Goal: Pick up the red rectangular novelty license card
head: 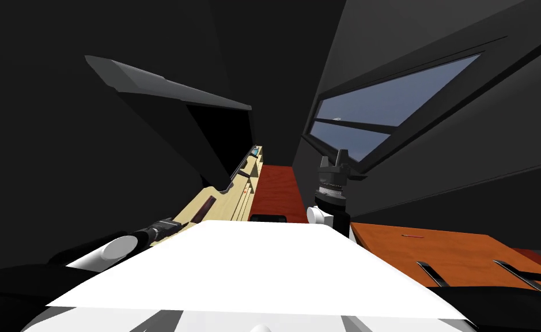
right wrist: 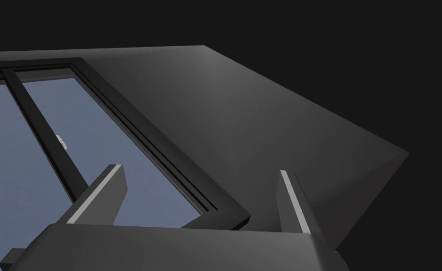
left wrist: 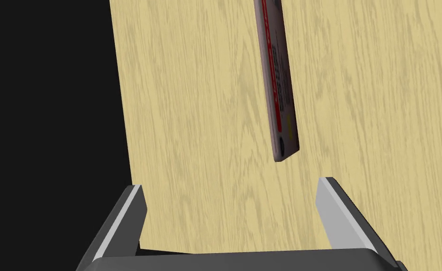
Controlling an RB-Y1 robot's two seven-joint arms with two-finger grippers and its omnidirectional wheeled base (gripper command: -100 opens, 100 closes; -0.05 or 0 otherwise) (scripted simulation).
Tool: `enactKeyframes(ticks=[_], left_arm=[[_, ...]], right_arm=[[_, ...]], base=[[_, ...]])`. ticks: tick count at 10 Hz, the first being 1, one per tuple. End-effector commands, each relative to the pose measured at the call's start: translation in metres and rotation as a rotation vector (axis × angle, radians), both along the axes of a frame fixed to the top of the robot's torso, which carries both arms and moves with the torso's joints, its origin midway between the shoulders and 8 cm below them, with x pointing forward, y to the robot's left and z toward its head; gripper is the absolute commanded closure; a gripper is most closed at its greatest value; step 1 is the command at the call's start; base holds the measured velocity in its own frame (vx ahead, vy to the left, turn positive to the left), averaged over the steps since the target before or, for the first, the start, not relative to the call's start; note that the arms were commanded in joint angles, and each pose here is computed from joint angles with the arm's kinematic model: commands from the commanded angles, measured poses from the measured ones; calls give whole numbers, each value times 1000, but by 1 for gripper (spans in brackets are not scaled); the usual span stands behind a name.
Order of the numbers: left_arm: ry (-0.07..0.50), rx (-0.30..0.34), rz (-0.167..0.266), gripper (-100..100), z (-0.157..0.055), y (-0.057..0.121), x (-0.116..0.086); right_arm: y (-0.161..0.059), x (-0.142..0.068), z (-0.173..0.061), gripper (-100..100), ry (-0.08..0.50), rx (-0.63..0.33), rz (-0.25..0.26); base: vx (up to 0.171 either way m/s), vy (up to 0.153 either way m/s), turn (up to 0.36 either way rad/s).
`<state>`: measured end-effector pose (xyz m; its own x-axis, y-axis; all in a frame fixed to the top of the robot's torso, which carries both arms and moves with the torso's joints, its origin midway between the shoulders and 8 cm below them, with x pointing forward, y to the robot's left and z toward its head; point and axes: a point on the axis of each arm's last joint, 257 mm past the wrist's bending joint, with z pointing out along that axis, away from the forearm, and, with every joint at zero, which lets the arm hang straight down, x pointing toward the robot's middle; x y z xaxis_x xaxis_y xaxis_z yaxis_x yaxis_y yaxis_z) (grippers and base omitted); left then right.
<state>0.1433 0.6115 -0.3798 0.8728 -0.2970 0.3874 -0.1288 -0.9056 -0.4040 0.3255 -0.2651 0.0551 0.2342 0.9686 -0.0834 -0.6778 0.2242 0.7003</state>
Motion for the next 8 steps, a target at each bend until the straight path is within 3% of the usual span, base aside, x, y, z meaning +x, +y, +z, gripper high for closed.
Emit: enactKeyframes(ticks=[1,4,5,7,8], left_arm=[[34,-36,15,-100,-7,-3,-11],[114,-126,76,-100,-20,-6,-50],[123,-135,75,-100,-21,-8,-52],[188,-209,129,-100,-30,-12,-86],[200,-221,128,-100,-31,-16,-88]], right_arm=[[0,0,0,0,0,0,0],[0,0,0,0,0,0,0],[0,0,0,0,0,0,0],[0,0,0,0,0,0,0],[0,0,0,0,0,0,0]], base=[[132,-9,-20],[136,18,-48],[123,14,-22],[161,18,-70],[170,5,-24]])
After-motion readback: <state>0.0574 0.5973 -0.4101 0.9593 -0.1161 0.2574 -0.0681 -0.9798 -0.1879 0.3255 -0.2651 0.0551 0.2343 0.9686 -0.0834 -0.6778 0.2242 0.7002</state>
